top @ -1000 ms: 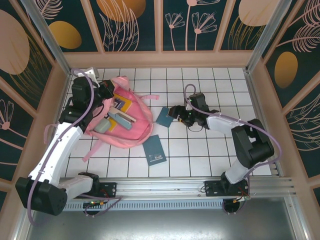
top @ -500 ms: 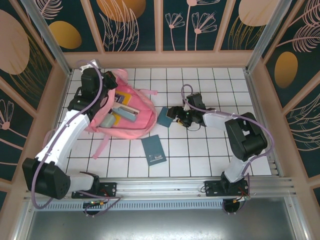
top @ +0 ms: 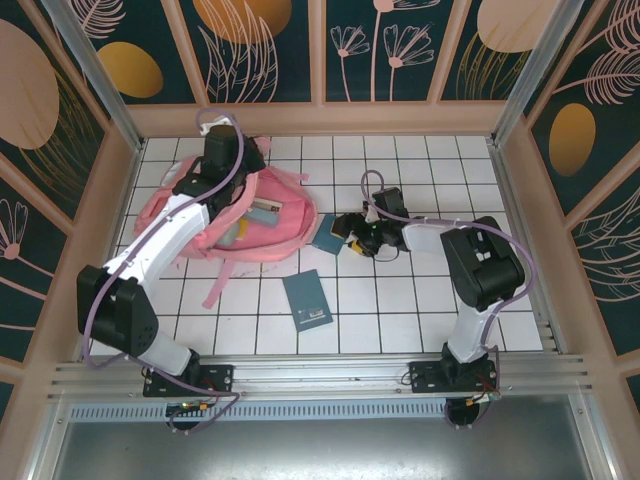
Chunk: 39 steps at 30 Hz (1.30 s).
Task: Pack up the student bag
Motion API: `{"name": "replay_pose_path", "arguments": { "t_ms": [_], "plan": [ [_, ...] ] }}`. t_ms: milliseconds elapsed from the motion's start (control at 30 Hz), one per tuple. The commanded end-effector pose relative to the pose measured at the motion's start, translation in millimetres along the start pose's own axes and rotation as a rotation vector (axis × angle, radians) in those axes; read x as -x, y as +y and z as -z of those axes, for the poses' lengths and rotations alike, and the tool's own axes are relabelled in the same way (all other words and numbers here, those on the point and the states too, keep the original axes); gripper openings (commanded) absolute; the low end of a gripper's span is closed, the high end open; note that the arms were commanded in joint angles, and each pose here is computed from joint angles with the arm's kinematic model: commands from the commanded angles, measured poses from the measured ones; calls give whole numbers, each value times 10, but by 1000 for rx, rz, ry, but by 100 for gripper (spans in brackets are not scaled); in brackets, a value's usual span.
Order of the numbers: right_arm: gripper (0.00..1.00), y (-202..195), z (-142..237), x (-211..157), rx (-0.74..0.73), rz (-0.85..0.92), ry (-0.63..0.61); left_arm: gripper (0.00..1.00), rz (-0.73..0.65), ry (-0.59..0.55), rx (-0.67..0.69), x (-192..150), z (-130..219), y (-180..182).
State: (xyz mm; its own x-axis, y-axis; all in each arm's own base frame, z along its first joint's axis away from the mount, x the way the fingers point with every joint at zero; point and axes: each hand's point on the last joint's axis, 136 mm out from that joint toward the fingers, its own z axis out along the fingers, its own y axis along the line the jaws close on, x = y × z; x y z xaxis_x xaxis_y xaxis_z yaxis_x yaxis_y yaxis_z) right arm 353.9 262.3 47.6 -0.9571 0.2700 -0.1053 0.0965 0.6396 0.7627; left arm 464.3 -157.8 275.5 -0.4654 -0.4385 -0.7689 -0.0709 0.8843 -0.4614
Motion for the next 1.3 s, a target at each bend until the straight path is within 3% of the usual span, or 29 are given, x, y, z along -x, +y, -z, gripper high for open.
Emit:
{"name": "replay_pose_path", "arguments": {
  "t_ms": [0,400,633,700,800,867,1267],
  "plan": [
    [76,91,-38,94,46,-5,-4,0,-53,5,59,-38,-68,-18],
    [76,439,-90,132,268,-6,17,0,-13,185,-52,-722,-239,-139],
    [76,653,-36,185,380,-6,2,0,2,214,-68,-846,-218,-122],
    [75,587,-61,218,322,-3,-15,0,-2,206,-54,-830,-204,-94],
    [75,352,-109,236,77,54,-47,0,-5,189,-47,-774,-167,-87],
    [75,267,-121,178,-10,67,-35,0,-8,180,-48,-739,-143,-96],
    [75,60,-232,-35,-62,33,30,0,-13,173,-51,-702,-101,-107]
  ]
}}
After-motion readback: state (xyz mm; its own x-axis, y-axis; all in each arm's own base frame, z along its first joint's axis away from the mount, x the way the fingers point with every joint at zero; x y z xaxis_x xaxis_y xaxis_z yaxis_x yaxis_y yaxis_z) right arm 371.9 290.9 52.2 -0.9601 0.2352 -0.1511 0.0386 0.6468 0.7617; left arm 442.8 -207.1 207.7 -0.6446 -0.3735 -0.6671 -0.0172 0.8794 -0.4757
